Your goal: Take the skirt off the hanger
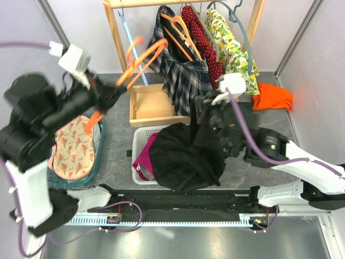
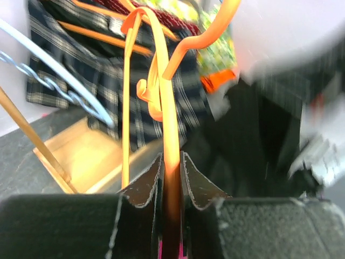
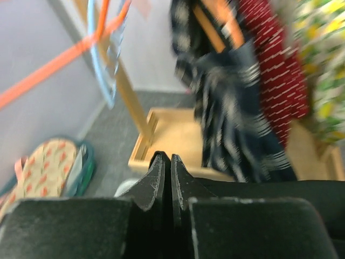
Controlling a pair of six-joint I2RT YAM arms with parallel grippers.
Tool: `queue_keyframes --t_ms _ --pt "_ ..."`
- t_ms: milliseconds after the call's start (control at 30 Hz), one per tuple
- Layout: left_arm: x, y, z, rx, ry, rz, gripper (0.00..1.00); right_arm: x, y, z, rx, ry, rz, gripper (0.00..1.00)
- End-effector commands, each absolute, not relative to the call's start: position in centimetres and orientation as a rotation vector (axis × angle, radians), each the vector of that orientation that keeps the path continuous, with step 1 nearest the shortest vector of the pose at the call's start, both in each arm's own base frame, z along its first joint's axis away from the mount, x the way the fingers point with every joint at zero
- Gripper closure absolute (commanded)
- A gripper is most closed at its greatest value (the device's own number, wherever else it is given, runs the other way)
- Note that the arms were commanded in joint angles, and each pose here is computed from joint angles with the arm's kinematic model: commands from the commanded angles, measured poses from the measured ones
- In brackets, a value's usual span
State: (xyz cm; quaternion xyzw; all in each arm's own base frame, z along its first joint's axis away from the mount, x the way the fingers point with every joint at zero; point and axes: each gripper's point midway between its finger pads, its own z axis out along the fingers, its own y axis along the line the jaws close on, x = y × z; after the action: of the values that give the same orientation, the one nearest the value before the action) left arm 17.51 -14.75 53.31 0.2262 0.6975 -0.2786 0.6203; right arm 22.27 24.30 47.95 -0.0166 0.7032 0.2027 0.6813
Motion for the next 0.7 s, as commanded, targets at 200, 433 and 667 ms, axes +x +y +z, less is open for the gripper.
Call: queue_keyframes --t_ms 200,433,667 --pt "22.4 -14.0 65.1 0.162 1.271 -0.678 0.98 15.7 35.3 45.1 -0.287 1.641 0.783 1.0" --pt "25.1 -14.8 63.7 0.108 1.309 -0.671 0.98 13.1 42.0 48.9 -0.44 1.567 0.871 1.0" --pt "26.3 -15.1 61.5 0.11 1.37 -0.638 0.98 15.9 44.6 47.5 -0.387 1.635 0.945 1.0"
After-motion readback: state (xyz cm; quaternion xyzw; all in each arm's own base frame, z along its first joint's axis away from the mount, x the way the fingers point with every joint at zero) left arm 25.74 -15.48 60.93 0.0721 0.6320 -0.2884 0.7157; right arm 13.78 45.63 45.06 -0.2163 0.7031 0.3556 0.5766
